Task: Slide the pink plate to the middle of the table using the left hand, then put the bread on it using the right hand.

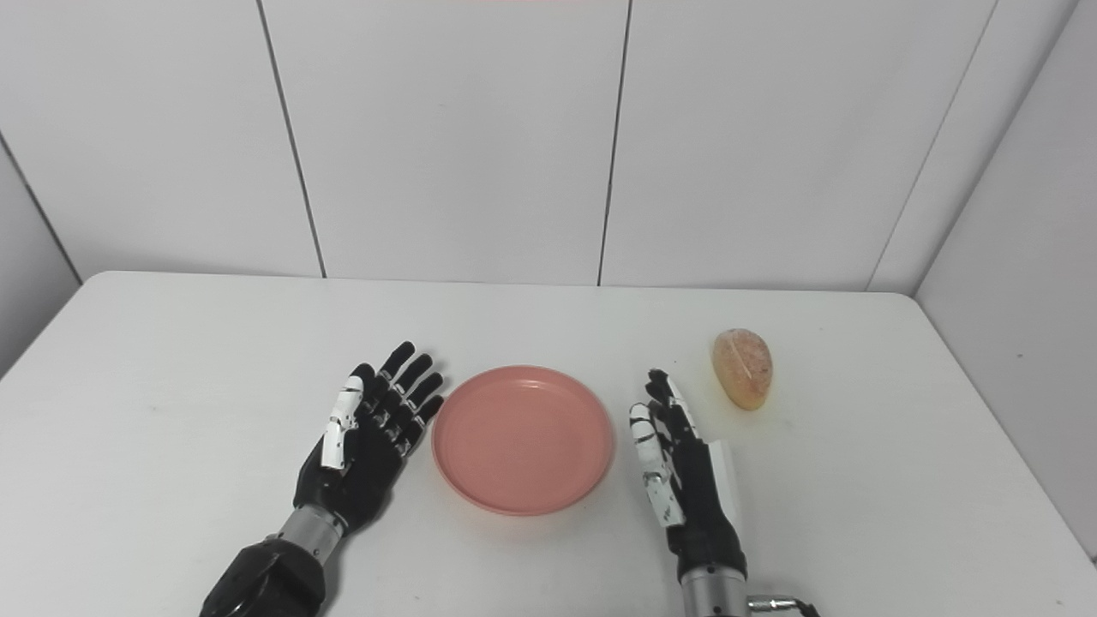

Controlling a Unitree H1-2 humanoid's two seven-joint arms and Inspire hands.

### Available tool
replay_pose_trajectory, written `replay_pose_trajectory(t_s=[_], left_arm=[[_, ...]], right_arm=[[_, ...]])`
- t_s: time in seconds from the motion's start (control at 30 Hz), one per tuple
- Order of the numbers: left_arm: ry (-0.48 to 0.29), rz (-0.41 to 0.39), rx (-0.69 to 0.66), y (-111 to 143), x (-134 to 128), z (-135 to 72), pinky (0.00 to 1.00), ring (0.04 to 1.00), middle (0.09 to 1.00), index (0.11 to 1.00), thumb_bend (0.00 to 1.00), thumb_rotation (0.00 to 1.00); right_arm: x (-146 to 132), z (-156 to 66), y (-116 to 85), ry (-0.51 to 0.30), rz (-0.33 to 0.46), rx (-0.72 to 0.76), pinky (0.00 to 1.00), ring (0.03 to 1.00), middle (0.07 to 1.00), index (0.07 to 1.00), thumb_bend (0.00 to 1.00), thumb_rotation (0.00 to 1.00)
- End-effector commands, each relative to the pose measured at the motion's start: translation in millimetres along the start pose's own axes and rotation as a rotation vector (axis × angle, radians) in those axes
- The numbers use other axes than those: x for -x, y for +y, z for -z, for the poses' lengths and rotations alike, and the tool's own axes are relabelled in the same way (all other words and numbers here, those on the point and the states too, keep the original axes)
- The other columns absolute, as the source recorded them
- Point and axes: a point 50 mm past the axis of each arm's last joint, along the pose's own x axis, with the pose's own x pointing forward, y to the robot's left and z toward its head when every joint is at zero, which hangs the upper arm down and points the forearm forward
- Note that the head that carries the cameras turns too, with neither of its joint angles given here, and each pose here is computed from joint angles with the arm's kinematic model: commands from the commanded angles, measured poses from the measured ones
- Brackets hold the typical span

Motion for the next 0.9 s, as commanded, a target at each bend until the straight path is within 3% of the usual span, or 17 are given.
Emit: replay_pose_trajectory(t_s=[0.0, 0.1, 0.43, 0.6, 0.87], left_arm=[[0.076, -0.053, 0.016, 11, 14, 22, 1.00, 0.971, 0.970, 0.955, 0.34, 1.00], [0.073, -0.057, 0.019, 12, 15, 22, 1.00, 0.968, 0.967, 0.955, 0.34, 1.00], [0.071, -0.047, 0.034, 22, 20, 23, 1.00, 0.990, 0.991, 0.982, 0.33, 1.00], [0.076, -0.050, 0.046, 26, 20, 23, 1.00, 0.996, 0.995, 0.986, 0.32, 1.00], [0.081, -0.046, 0.043, 29, 19, 22, 1.00, 0.997, 0.998, 0.985, 0.31, 1.00]], right_arm=[[-10, -24, -9, -0.084, 0.023, 0.056, 0.81, 0.892, 0.907, 0.914, 0.39, 0.99], [-15, -31, -15, -0.101, 0.035, 0.128, 0.85, 0.890, 0.897, 0.904, 0.42, 0.92], [-36, -60, -31, -0.174, 0.081, 0.264, 0.81, 0.873, 0.894, 0.891, 0.53, 0.74], [-50, -69, -41, -0.207, 0.125, 0.305, 0.80, 0.859, 0.886, 0.885, 0.54, 0.69], [-68, -81, -61, -0.219, 0.211, 0.353, 0.75, 0.835, 0.869, 0.882, 0.65, 0.63]])
